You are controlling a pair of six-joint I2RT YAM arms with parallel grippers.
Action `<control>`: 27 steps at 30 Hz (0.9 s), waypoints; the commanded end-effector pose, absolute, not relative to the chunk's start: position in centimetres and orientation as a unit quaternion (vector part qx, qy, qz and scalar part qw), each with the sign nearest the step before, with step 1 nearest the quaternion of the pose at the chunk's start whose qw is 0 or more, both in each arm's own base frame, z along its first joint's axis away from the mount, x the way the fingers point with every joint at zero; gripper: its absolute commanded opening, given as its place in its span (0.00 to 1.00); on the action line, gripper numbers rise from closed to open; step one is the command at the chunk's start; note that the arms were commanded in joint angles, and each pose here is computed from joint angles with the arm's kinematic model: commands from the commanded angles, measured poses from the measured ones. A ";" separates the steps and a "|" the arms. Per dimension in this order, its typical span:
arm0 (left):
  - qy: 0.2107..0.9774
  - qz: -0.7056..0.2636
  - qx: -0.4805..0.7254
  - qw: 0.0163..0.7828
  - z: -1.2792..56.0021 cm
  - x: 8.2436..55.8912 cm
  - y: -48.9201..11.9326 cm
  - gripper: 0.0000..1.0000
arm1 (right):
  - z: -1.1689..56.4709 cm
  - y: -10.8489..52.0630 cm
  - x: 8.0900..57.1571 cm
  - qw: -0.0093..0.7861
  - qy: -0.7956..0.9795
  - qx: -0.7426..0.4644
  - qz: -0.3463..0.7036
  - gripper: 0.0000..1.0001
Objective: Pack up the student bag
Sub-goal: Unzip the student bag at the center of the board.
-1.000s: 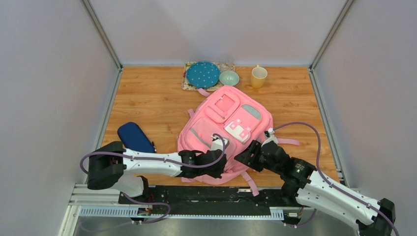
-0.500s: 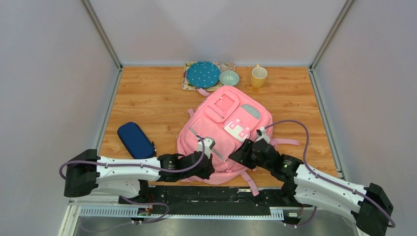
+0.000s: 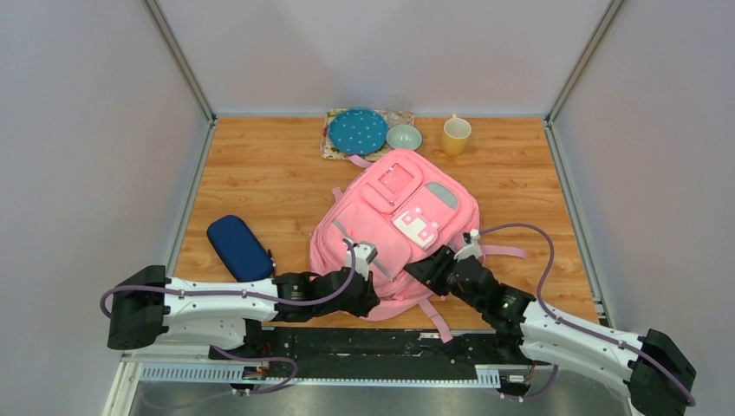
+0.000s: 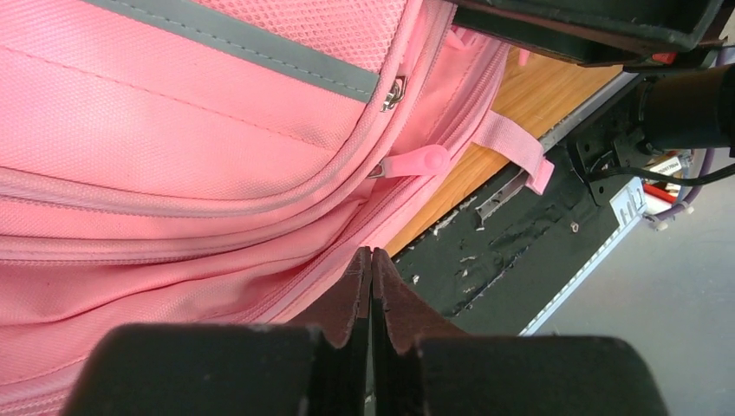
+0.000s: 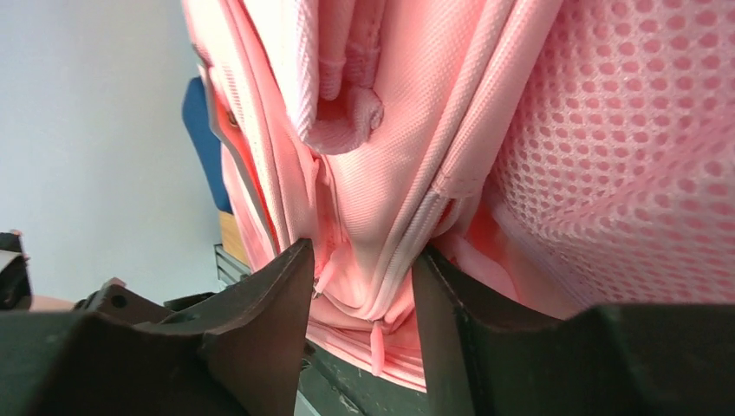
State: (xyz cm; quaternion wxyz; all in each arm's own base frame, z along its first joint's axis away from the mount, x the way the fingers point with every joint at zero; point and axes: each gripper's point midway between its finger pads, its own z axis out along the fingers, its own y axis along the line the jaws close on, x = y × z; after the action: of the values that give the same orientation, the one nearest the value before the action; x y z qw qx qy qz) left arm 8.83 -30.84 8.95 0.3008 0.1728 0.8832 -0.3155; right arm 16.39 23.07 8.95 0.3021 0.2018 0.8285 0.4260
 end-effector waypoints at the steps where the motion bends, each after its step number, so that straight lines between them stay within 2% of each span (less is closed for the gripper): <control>1: 0.865 -0.349 0.180 0.313 10.5 8.6 -31.8 0.07 | 13.8 22.6 19.5 0.386 0.749 0.247 0.478 0.49; 4: 0.861 -0.354 0.181 0.317 10.9 8.7 -32.0 0.13 | 14.3 22.8 19.9 0.396 0.742 0.243 0.484 0.29; 7: 0.858 -0.358 0.184 0.321 11.4 8.8 -32.3 0.21 | 14.9 23.3 20.0 0.399 0.742 0.231 0.486 0.00; 8: 0.856 -0.358 0.183 0.325 11.5 8.9 -32.3 0.23 | 15.8 23.6 20.1 0.402 0.738 0.227 0.492 0.00; 12: 0.844 -0.364 0.182 0.350 13.7 9.6 -32.6 0.45 | 18.5 24.1 19.8 0.410 0.729 0.198 0.511 0.00; 15: 0.831 -0.371 0.174 0.376 15.7 10.4 -32.8 0.55 | 20.9 23.9 19.5 0.419 0.708 0.195 0.534 0.00; 21: 0.809 -0.398 0.159 0.403 19.3 11.2 -34.3 0.62 | 24.7 24.4 18.3 0.417 0.693 0.158 0.566 0.00; 27: 0.811 -0.402 0.151 0.397 19.8 11.4 -35.5 0.64 | 26.4 25.1 17.6 0.412 0.679 0.136 0.591 0.00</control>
State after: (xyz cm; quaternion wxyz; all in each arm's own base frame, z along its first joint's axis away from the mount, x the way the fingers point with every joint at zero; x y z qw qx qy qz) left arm 10.97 -34.23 17.93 0.3857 0.1597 0.8221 -0.3872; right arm 17.61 23.81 15.87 0.3662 0.1637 0.7797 0.4808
